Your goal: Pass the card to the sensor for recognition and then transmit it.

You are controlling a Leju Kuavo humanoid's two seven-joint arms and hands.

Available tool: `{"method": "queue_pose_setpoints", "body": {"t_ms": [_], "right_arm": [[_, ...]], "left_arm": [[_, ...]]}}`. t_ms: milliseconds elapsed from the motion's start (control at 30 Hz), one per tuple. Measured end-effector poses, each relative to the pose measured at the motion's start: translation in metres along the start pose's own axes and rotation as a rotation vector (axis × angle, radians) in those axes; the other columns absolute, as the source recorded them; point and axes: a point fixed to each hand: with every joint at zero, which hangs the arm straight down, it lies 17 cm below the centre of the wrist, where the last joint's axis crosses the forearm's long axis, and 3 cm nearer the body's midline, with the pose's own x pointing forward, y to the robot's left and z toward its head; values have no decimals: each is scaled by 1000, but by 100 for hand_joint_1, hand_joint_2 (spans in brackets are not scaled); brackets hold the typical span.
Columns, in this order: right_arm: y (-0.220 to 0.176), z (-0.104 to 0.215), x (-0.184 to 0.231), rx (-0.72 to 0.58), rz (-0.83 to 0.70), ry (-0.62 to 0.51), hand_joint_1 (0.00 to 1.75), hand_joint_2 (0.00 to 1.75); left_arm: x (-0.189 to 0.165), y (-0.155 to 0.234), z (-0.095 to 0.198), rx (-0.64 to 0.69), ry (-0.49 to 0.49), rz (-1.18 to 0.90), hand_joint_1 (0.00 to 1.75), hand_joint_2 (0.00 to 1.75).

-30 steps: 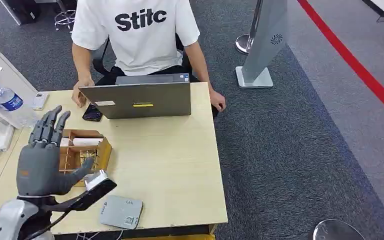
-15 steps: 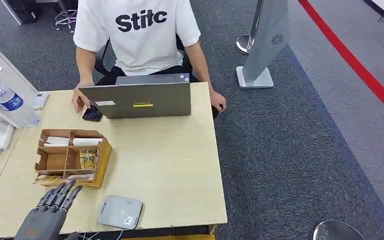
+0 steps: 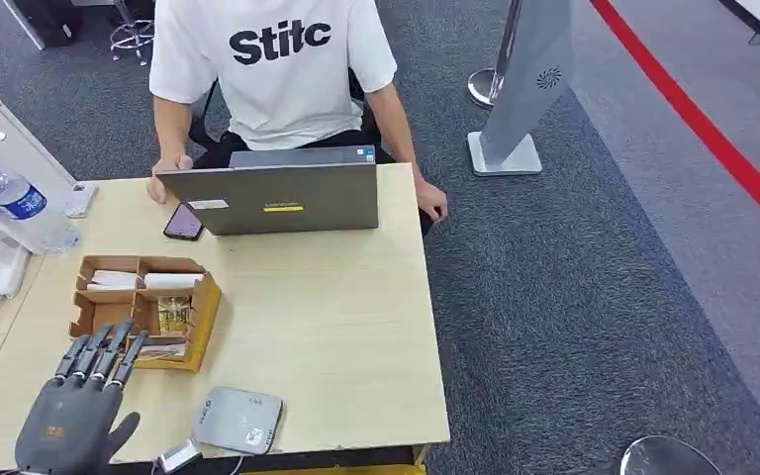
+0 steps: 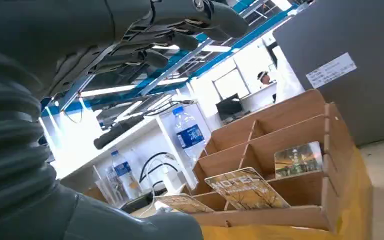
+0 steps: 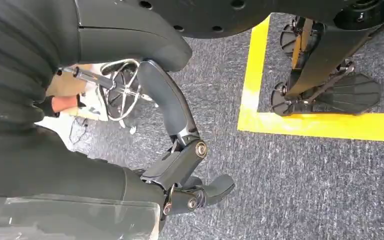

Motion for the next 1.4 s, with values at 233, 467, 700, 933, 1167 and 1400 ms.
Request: {"method": "queue_pose_setpoints", "body": {"t_ms": [233, 467, 700, 933, 1167, 1400], "right_arm": [[1, 0, 0, 3, 1, 0, 0, 175], [1, 0, 0, 3, 16, -4, 0, 175], [1, 0, 0, 3, 17, -4, 0, 175], [1, 0, 0, 4, 27, -5, 0, 175], [1, 0, 0, 3, 35, -6, 0, 175], [1, 0, 0, 3, 37, -7, 0, 175]], "left_arm": [[-11, -9, -7, -9, 36, 5, 0, 175], [-13, -33, -14, -52, 27, 62, 0, 175], [-17, -56, -13, -98, 50, 77, 0, 175], [-24, -65, -20, -98, 68, 73, 0, 175], [-42, -62, -27, -54, 97, 27, 0, 175], [-60, -68, -32, -62, 129, 20, 0, 175]]}}
